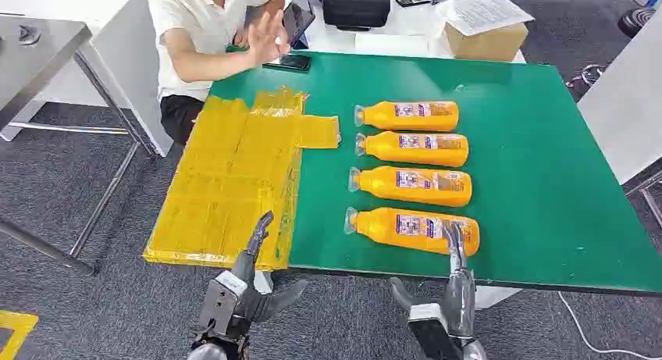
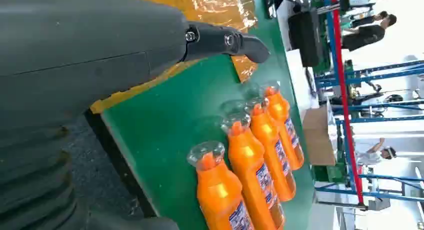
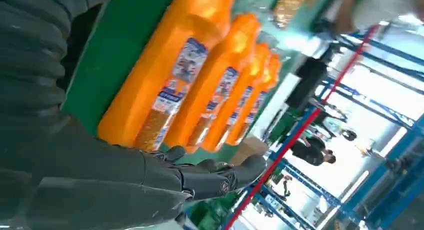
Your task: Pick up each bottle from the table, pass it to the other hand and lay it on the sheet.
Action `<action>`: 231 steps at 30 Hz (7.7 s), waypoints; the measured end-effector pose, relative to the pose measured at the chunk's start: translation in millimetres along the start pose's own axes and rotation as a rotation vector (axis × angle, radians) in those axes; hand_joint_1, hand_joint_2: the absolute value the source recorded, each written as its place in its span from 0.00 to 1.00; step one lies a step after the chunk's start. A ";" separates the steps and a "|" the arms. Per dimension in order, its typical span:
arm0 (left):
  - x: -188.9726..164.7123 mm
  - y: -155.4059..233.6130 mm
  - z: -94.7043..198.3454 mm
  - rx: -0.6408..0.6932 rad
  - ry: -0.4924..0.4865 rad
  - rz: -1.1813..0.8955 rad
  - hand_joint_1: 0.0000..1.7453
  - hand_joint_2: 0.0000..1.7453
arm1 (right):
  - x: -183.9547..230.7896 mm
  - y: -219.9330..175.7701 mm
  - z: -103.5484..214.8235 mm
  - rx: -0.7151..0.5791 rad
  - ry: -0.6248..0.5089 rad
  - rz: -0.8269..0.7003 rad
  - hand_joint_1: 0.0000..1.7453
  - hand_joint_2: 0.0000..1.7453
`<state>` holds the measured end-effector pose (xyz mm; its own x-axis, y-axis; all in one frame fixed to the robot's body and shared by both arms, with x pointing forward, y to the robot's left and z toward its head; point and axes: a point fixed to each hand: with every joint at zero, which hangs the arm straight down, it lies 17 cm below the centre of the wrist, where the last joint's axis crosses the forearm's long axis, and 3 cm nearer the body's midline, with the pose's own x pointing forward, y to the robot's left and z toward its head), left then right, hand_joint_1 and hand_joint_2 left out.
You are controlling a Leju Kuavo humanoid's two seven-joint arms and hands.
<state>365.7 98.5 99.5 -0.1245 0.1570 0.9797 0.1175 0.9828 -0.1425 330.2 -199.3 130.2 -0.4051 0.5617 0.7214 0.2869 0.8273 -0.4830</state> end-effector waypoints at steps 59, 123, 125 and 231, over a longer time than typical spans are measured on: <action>5.3 -34.4 -20.5 -0.100 0.002 0.019 0.00 1.00 | -169.0 22.5 -53.4 0.506 0.068 0.746 0.00 1.00; -31.1 -68.8 -25.3 -0.188 0.257 0.677 0.00 1.00 | -9.2 137.0 -38.9 0.779 0.011 -0.352 0.85 1.00; -36.2 -66.1 -30.7 -0.155 0.280 0.690 0.00 1.00 | 12.3 150.6 -36.9 0.791 -0.032 -0.364 0.76 1.00; 61.8 -36.6 -127.0 -0.190 -0.258 -0.537 0.00 1.00 | 84.0 116.0 -8.8 0.261 -0.216 -0.233 0.00 1.00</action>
<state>478.8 59.9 183.1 -0.4463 -0.3120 0.8388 0.1424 0.9006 0.4107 337.1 -56.2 139.1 -0.6142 0.3257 0.7188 -0.0527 0.8919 -0.4492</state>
